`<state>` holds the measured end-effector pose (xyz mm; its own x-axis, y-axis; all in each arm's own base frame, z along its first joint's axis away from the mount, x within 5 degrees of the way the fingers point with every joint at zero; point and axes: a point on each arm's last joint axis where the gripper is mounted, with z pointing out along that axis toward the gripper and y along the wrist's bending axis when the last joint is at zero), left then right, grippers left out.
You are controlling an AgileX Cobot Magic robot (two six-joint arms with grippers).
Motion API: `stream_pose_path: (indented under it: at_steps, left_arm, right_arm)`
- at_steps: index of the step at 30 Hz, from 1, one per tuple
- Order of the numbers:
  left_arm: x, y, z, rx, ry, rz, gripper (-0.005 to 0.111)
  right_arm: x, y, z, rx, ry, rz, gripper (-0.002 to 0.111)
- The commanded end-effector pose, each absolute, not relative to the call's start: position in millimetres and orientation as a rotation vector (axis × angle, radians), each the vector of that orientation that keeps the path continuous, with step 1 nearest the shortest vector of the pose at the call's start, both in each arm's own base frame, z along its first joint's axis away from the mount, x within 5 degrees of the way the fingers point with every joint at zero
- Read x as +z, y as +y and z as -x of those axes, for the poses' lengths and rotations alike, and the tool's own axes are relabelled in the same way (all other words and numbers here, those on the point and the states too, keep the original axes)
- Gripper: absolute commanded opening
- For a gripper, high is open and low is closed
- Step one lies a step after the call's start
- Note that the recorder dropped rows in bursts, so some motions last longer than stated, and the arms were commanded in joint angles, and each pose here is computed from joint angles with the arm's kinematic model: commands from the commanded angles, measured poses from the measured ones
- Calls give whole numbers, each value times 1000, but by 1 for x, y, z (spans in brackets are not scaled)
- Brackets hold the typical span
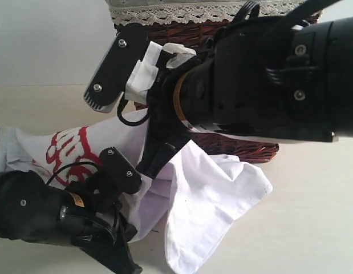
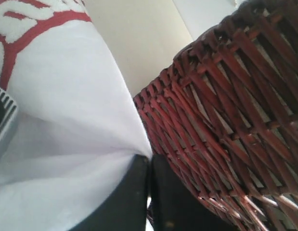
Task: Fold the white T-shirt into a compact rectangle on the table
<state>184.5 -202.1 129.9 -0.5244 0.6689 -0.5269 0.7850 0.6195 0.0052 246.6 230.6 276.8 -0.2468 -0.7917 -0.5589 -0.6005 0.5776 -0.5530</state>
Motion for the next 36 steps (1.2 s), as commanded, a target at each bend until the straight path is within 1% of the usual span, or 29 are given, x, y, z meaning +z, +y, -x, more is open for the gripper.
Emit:
stream_pose_path:
  at_steps: [1, 4, 6, 8, 10, 11, 12, 15, 18, 22, 27, 29, 32, 33, 34, 36]
  left_arm:
    - [145, -187, -182, -370, 2414, -1216, 0]
    - [158, -169, -184, -372, 2495, -1139, 0]
    - [169, -156, -187, -329, 2570, -1073, 0]
    - [183, -141, -189, -208, 2672, -1051, 0]
    - [198, -127, -193, -31, 2743, -1012, 0]
    - [205, -120, -195, 80, 2769, -974, 0]
    - [213, -113, -197, 194, 2774, -952, 0]
    - [233, -94, -198, 480, 2771, -900, 0]
    - [252, -78, -193, 690, 2773, -884, 0]
    - [270, -75, -193, 697, 2691, -862, 0]
    - [272, -75, -189, 640, 2703, -874, 0]
    - [270, -79, -185, 561, 2746, -880, 0]
    - [260, -90, -173, 326, 2848, -973, 0]
    - [255, -94, -167, 230, 2869, -1062, 1]
    - [250, -96, -163, 180, 2882, -1122, 4]
    - [244, -96, -158, 145, 2898, -1181, 14]
  right_arm:
    - [283, 229, -248, -275, 1947, 1098, 1]
    - [283, 232, -246, -229, 1954, 1089, 10]
    - [282, 232, -246, -212, 1959, 1086, 21]
    - [282, 233, -246, -205, 1966, 1081, 34]
    - [282, 233, -245, -192, 1979, 1072, 46]
    - [281, 233, -245, -183, 1988, 1068, 50]
    - [280, 233, -244, -172, 1996, 1073, 52]
    - [279, 234, -242, -159, 2014, 1090, 52]
    - [278, 233, -242, -164, 2018, 1089, 52]
    - [278, 234, -242, -153, 2023, 1085, 50]
    - [277, 234, -241, -124, 2045, 1078, 50]
    - [276, 235, -240, -115, 2053, 1080, 50]
    - [276, 234, -240, -123, 2064, 1077, 50]
    - [276, 233, -240, -127, 2067, 1077, 50]
    - [276, 233, -240, -129, 2069, 1077, 49]
    - [275, 233, -240, -137, 2073, 1078, 49]
